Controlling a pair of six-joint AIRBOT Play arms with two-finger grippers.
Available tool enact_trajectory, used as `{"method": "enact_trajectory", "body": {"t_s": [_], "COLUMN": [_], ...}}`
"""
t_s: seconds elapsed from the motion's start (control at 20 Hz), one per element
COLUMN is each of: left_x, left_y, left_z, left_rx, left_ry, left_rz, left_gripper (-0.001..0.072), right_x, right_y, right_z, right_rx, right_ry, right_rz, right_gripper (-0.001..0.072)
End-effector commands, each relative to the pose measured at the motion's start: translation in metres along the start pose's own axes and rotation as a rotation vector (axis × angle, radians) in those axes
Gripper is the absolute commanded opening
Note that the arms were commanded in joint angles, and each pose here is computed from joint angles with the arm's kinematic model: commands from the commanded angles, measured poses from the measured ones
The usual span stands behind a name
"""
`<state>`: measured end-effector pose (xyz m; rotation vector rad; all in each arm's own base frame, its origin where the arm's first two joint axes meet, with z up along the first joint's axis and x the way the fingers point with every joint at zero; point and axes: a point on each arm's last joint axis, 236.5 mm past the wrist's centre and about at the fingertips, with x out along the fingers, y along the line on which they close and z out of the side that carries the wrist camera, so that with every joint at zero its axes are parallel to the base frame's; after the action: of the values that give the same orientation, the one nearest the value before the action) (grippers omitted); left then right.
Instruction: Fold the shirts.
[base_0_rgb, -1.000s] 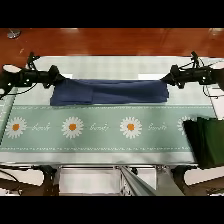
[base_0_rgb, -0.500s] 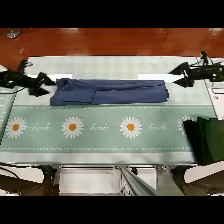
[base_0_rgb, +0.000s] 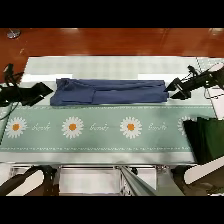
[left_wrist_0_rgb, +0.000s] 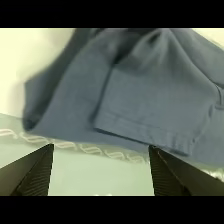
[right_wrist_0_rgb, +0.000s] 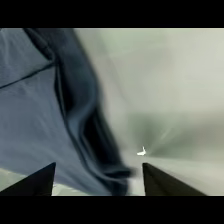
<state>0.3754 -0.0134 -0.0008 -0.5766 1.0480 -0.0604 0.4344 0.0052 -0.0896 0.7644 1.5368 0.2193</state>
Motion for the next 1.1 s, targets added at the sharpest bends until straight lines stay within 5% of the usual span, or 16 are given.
{"method": "enact_trajectory", "body": {"t_s": [0.0,0.05,0.1,0.15,0.2,0.25,0.55,1.05], "left_x": [0.009,0.015,0.022,0.028,0.035,0.040,0.055,0.149], "left_y": [-0.048,-0.063,-0.076,-0.087,-0.098,-0.107,-0.190,-0.322], "left_z": [-0.033,-0.043,-0.054,-0.064,-0.074,-0.081,-0.103,-0.205], "left_rx": [0.084,0.095,0.106,0.126,0.158,0.190,0.360,0.500], "left_ry": [0.032,0.061,0.096,0.125,0.154,0.176,0.213,0.413], "left_rz": [-0.082,-0.111,-0.138,-0.157,-0.175,-0.190,-0.304,-0.395], "left_gripper": [0.0701,0.0700,0.0700,0.0695,0.0494,0.0006,0.0020,0.0019], "right_x": [0.030,0.034,0.035,0.032,0.025,0.016,-0.067,-0.132], "right_y": [0.027,0.036,0.046,0.055,0.062,0.069,0.057,0.084], "right_z": [-0.003,-0.001,0.001,0.002,0.000,-0.005,-0.051,-0.181], "right_rx": [0.000,-0.002,-0.014,-0.039,-0.066,-0.113,-0.290,-0.382], "right_ry": [0.034,0.025,0.019,0.018,0.025,0.032,-0.129,-0.383], "right_rz": [0.060,0.081,0.095,0.107,0.115,0.117,-0.138,-0.135], "right_gripper": [0.0618,0.0607,0.0515,0.0256,0.0029,0.0024,0.0024,0.0024]}}
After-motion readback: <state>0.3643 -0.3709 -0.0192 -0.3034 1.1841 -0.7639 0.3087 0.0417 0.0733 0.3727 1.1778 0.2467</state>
